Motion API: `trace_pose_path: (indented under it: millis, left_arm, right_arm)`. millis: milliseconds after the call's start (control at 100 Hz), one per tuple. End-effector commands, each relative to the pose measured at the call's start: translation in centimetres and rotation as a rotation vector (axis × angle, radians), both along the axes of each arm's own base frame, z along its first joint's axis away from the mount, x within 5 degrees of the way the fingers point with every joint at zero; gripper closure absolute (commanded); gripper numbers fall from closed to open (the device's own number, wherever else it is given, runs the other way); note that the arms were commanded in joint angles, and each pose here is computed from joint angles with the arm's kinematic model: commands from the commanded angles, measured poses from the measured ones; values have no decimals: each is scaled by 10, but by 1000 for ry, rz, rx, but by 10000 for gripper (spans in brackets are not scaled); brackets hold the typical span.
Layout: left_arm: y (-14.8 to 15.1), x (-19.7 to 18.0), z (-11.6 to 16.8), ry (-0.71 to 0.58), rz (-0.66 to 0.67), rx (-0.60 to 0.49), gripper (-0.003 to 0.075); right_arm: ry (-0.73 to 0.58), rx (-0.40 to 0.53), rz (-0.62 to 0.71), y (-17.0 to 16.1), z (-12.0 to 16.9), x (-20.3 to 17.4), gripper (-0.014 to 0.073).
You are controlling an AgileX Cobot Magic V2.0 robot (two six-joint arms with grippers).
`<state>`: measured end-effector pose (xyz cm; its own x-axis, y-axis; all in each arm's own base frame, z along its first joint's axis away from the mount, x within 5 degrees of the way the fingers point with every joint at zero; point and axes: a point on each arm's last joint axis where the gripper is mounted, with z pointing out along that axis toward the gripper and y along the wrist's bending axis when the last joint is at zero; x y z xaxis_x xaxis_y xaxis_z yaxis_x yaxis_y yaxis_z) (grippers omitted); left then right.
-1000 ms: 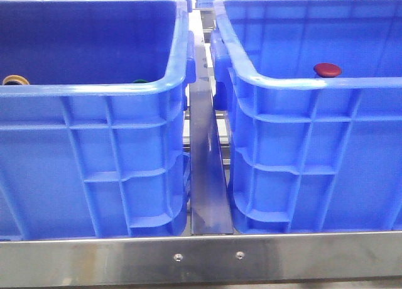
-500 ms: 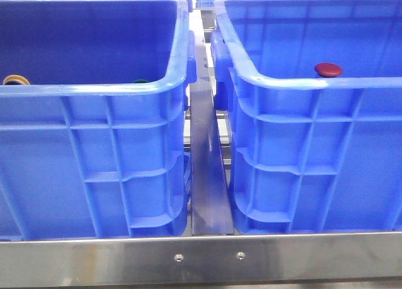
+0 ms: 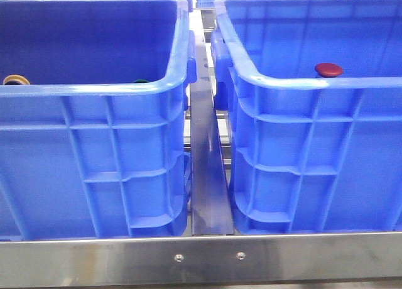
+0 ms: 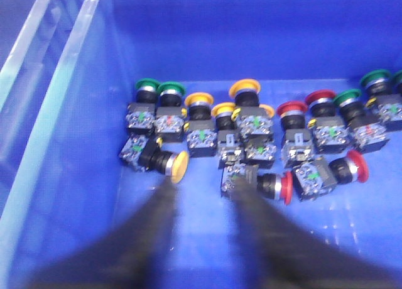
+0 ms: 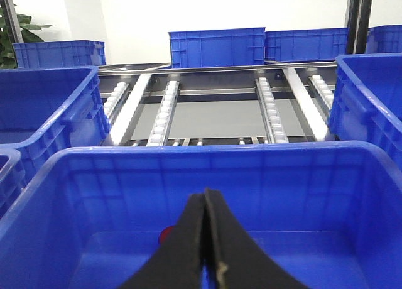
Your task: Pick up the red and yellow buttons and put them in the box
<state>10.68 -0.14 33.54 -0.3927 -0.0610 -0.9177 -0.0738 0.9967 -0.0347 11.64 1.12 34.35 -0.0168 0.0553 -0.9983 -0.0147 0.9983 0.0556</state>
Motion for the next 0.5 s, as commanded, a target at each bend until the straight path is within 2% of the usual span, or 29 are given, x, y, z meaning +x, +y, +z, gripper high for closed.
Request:
trace_pose_path:
  millis: [0,40,100,310,490]
  left_arm:
    - [-3,2,14,-94,-31,-11,179]
    - [-3,3,14,-95,-35,-11,116]
    - [-4,6,13,-83,-36,-7,77]
    - [-14,31,16,-8,-57,-27,81]
    - [-27,72,26,65,-64,-36,81]
  right_arm:
    - [1,93,42,3,6,-1,694]
    - [1,93,42,3,6,-1,694]
    - [1,93,42,3,6,-1,694]
    - [1,93,42,3,6,-1,694]
    - [1,93,42,3,6,-1,694]
